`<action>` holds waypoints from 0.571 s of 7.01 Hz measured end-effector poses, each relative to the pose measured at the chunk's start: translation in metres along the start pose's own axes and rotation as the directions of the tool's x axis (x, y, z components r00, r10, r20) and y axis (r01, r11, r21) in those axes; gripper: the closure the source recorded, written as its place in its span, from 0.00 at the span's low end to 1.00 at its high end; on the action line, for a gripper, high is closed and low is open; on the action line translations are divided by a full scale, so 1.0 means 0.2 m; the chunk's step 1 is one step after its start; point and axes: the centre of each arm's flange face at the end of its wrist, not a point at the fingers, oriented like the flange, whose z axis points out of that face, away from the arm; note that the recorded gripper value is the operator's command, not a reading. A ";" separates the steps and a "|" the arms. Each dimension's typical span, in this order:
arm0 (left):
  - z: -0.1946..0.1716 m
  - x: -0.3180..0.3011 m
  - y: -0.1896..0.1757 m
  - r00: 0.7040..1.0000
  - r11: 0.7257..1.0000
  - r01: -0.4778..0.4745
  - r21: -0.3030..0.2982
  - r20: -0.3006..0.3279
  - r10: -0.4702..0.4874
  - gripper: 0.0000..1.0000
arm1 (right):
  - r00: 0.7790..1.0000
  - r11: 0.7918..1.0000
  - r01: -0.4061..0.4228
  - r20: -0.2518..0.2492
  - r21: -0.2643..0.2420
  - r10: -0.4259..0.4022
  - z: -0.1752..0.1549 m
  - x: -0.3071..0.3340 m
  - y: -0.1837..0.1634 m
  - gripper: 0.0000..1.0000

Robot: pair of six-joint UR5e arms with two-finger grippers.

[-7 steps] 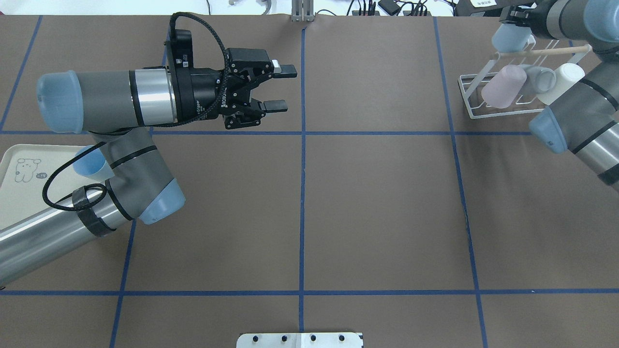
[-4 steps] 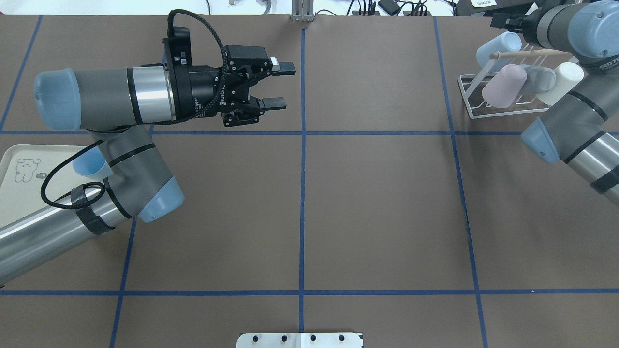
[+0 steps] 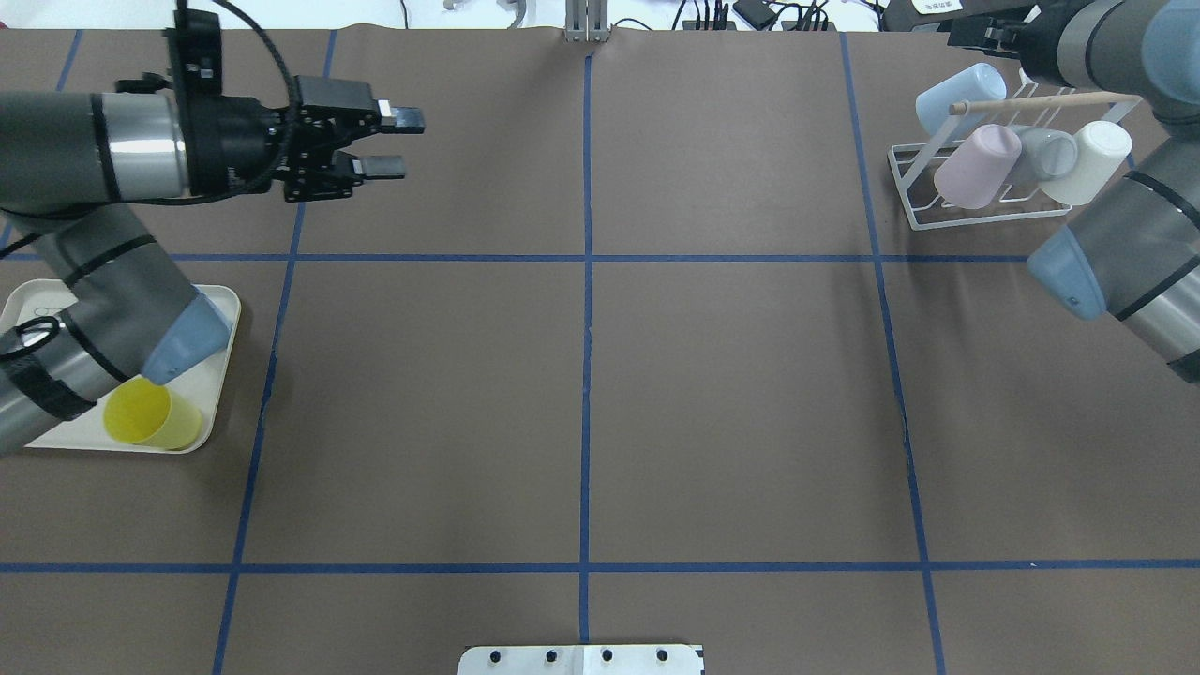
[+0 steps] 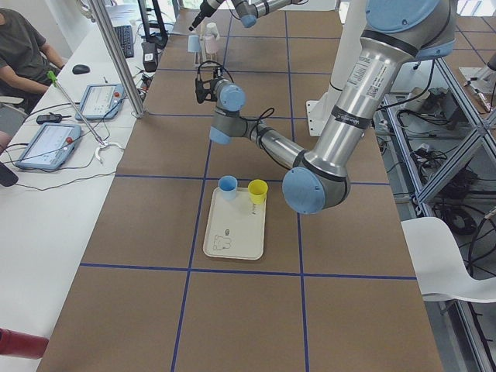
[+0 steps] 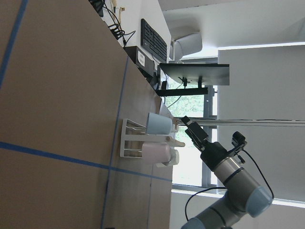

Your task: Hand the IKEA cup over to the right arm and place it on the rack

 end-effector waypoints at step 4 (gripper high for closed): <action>-0.61 -0.59 -0.07 0.878 0.923 -0.384 -0.003 0.309 0.366 0.27 | 0.984 0.986 -0.124 0.113 -0.108 0.136 -0.44 0.11 0.18 0.00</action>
